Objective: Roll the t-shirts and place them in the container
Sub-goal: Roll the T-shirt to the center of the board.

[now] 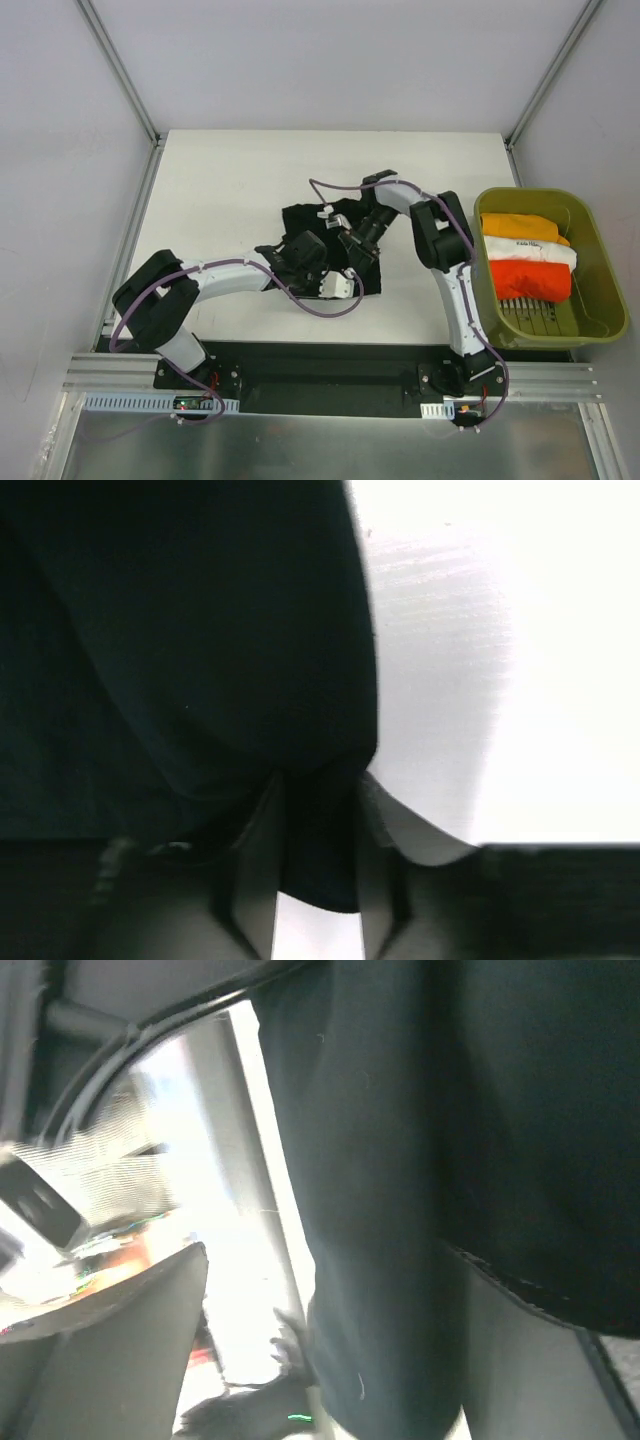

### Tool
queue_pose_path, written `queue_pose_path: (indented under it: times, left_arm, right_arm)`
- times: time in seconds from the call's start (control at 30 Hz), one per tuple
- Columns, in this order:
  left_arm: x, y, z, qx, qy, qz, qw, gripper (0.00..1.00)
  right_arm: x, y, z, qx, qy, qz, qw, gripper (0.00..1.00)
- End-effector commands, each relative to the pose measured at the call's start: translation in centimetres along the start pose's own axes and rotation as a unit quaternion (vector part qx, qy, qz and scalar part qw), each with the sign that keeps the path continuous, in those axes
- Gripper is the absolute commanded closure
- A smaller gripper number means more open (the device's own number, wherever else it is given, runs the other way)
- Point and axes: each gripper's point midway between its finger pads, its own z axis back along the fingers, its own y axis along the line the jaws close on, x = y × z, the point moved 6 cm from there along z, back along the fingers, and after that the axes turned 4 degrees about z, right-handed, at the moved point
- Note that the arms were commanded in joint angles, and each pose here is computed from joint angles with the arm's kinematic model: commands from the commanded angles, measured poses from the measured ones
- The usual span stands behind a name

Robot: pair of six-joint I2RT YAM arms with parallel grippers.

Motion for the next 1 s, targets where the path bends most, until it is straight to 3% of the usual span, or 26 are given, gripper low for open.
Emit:
queue_pose_path:
  times: [0.0,0.1,0.13,0.17,0.2,0.23,0.27,0.3,0.37,0.4,0.43,0.5,0.53,0.63,0.97]
  left_arm:
    - [-2.3,-3.2,-0.3,-0.084,0.051,0.029,0.995,0.78]
    - [-1.6,-3.8,0.3,-0.113,0.029,0.043,0.992,0.87]
    - [-1.0,-3.6,0.6,-0.117,0.017,0.049,0.992,0.88]
    - [-0.3,-4.0,0.8,-0.148,-0.011,0.066,0.987,0.90]
    - [-0.3,-3.8,1.3,-0.157,-0.017,0.088,0.984,0.91]
    - [0.4,-3.4,1.6,-0.165,-0.033,0.096,0.981,0.93]
    - [1.1,-3.6,1.9,-0.194,-0.059,0.110,0.973,0.94]
    - [1.4,-3.0,2.6,-0.204,-0.068,0.126,0.968,0.94]
    - [1.8,-2.6,2.7,-0.230,-0.081,0.156,0.957,0.96]
    - [2.8,-2.2,3.1,-0.246,-0.105,0.167,0.949,0.97]
    - [2.6,-1.9,3.5,-0.256,-0.108,0.189,0.942,0.97]
    - [2.8,-1.8,3.4,-0.290,-0.117,0.220,0.924,0.97]
    - [2.9,-1.2,3.9,-0.298,-0.119,0.235,0.918,0.97]
    - [2.8,-0.5,3.7,-0.312,-0.129,0.254,0.906,0.97]
    - [2.6,0.9,3.6,-0.328,-0.134,0.271,0.895,0.97]
  right_arm:
    - [-2.3,4.6,9.7,-0.075,-0.076,0.065,0.992,0.04]
    - [-4.0,6.4,14.5,-0.173,-0.162,0.131,0.963,0.04]
    - [-3.5,8.2,17.3,-0.294,-0.207,0.224,0.906,0.04]
    - [-4.2,8.6,18.6,-0.354,-0.249,0.201,0.879,0.04]
    - [-6.9,5.8,15.9,-0.395,-0.239,0.158,0.873,0.04]
    - [-5.5,9.6,18.8,-0.505,-0.298,0.278,0.761,0.04]
    - [-5.6,9.8,17.9,-0.515,-0.310,0.309,0.736,0.04]
    - [-6.1,9.6,16.5,-0.518,-0.318,0.317,0.728,0.04]
    - [-6.6,9.4,11.7,-0.472,-0.274,0.336,0.768,0.04]
    - [-6.7,9.6,10.0,-0.442,-0.224,0.397,0.773,0.04]
    - [-7.8,10.2,6.7,-0.381,-0.177,0.403,0.813,0.04]
    - [-8.2,9.7,5.0,-0.391,-0.141,0.420,0.806,0.04]
    - [-7.3,9.8,4.3,-0.409,-0.139,0.461,0.775,0.04]
    - [-7.4,9.4,2.1,-0.436,-0.123,0.520,0.724,0.04]
    - [-4.7,7.7,0.1,-0.424,-0.088,0.525,0.732,0.04]
